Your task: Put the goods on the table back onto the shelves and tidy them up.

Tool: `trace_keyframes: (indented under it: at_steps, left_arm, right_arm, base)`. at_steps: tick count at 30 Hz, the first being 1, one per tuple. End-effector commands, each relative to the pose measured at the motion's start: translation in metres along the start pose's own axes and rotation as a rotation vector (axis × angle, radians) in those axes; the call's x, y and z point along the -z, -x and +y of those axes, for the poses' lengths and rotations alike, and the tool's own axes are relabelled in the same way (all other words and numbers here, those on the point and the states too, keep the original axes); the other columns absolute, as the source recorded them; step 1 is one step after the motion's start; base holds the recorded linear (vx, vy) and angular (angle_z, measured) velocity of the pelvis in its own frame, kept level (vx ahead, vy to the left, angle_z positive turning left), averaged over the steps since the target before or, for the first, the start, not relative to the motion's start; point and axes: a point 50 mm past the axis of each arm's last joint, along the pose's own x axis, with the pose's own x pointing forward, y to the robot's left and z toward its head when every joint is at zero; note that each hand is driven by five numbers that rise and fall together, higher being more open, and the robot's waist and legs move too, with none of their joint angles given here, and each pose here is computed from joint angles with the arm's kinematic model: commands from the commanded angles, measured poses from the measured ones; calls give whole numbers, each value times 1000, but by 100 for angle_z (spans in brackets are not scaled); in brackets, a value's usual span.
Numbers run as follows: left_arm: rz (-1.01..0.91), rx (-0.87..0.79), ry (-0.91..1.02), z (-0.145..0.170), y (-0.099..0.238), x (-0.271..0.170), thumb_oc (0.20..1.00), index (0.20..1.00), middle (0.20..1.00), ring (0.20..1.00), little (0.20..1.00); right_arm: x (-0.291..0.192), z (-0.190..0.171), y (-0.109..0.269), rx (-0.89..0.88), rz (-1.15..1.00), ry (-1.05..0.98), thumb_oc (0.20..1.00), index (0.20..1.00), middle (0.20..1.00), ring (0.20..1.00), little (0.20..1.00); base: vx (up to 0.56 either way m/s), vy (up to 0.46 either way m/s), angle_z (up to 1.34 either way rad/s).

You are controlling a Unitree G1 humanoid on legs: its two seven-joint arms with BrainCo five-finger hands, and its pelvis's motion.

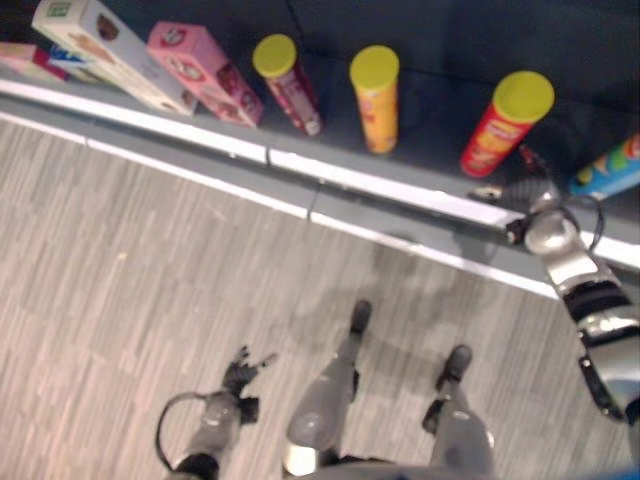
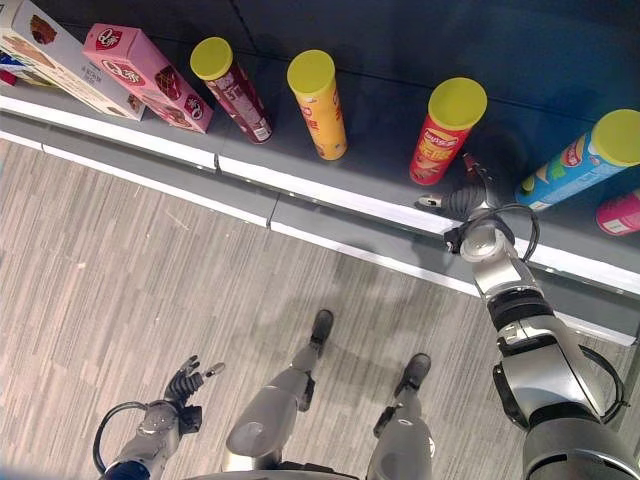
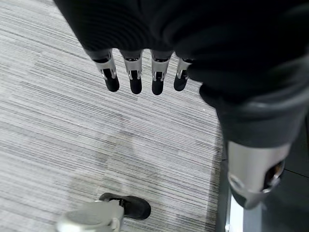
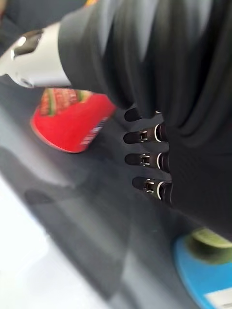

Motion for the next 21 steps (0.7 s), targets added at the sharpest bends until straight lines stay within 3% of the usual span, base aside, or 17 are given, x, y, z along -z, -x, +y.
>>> trace_keyframes:
  at_steps: [1, 8, 13, 17, 21]
  left_arm:
    - [0, -87, -5, 19, -5, -7, 1000, 1000, 1000, 1000, 1000]
    - [20, -105, 0, 25, -7, -7, 1000, 1000, 1000, 1000, 1000]
    - [83, -107, -7, 30, -3, 9, 1000, 1000, 1000, 1000, 1000]
    - [112, -105, -4, 32, 1, 19, 1000, 1000, 1000, 1000, 1000]
    - [115, -91, -5, 30, 3, 23, 1000, 1000, 1000, 1000, 1000]
  right_arm:
    - [-20, -4, 7, 57, -133, 31, 1000, 1000, 1000, 1000, 1000]
    - [-23, 3, 50, -36, -279, -16, 1000, 1000, 1000, 1000, 1000]
    - [-9, 39, 103, -352, -297, -99, 1000, 1000, 1000, 1000, 1000]
    - [24, 68, 139, -520, -125, -221, 1000, 1000, 1000, 1000, 1000]
    - [84, 105, 191, -677, 202, -238, 1000, 1000, 1000, 1000, 1000]
  base:
    - [21, 7, -4]
    - [25, -9, -13]
    - [53, -7, -15]
    - [44, 11, -22]
    - [46, 0, -17]
